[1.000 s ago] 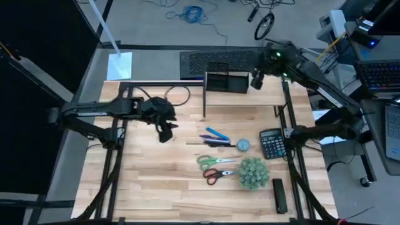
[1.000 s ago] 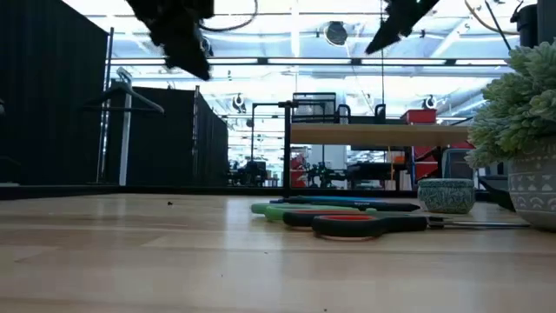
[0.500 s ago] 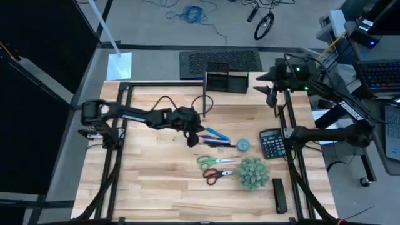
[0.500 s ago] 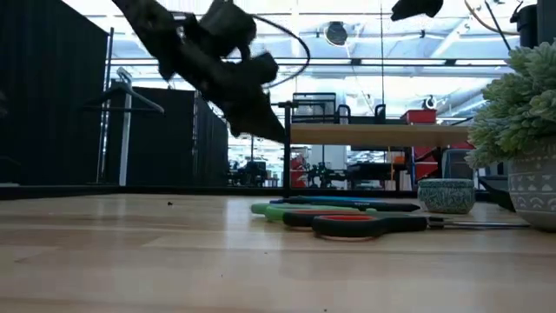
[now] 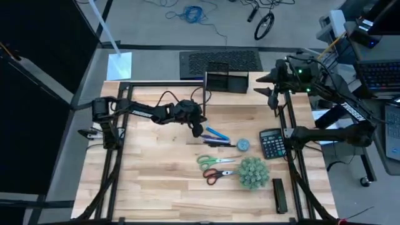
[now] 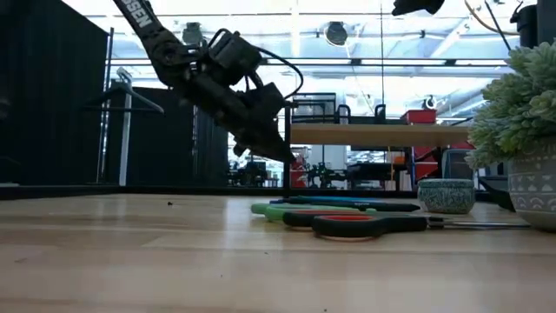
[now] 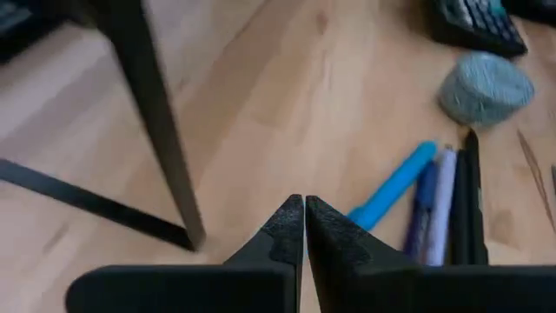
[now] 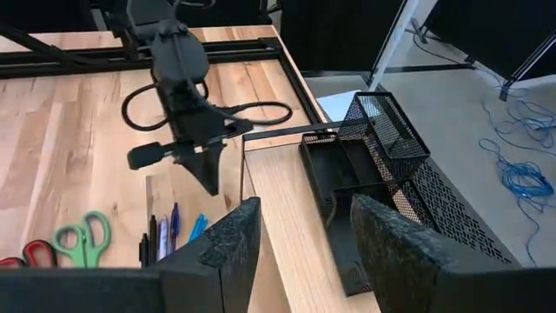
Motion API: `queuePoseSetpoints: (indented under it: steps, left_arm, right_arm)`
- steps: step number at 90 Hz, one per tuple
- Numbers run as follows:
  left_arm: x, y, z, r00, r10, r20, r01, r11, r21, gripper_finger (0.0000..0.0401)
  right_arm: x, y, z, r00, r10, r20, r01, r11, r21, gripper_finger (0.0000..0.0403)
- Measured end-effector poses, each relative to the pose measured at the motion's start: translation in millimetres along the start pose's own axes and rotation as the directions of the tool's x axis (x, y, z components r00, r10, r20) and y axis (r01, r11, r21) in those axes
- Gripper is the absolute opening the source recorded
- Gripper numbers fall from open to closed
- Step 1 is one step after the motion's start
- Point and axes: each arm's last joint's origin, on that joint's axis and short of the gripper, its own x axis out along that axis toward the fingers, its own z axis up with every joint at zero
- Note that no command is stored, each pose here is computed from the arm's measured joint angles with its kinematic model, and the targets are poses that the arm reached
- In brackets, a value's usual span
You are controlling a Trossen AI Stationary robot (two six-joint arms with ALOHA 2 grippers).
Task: Pick and place office supplies into organizer
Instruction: Adjust the wooden shelf
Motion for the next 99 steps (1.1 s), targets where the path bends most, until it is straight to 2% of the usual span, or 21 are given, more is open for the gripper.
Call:
queuePoseSetpoints:
  steps: [73,99]
  left_arm:
    - [-2,24,5,0.998,0.055,0.029,-0.054,0.998,-0.033,0.0003]
    - [-3,26,5,0.998,0.061,0.031,-0.060,0.998,-0.036,0.0003]
  right_arm:
    - [1,1,-4,0.999,0.009,-0.037,-0.008,1.000,0.014,0.0166]
    - [28,2,-28,0.992,0.030,-0.122,-0.026,0.999,0.031,0.0166]
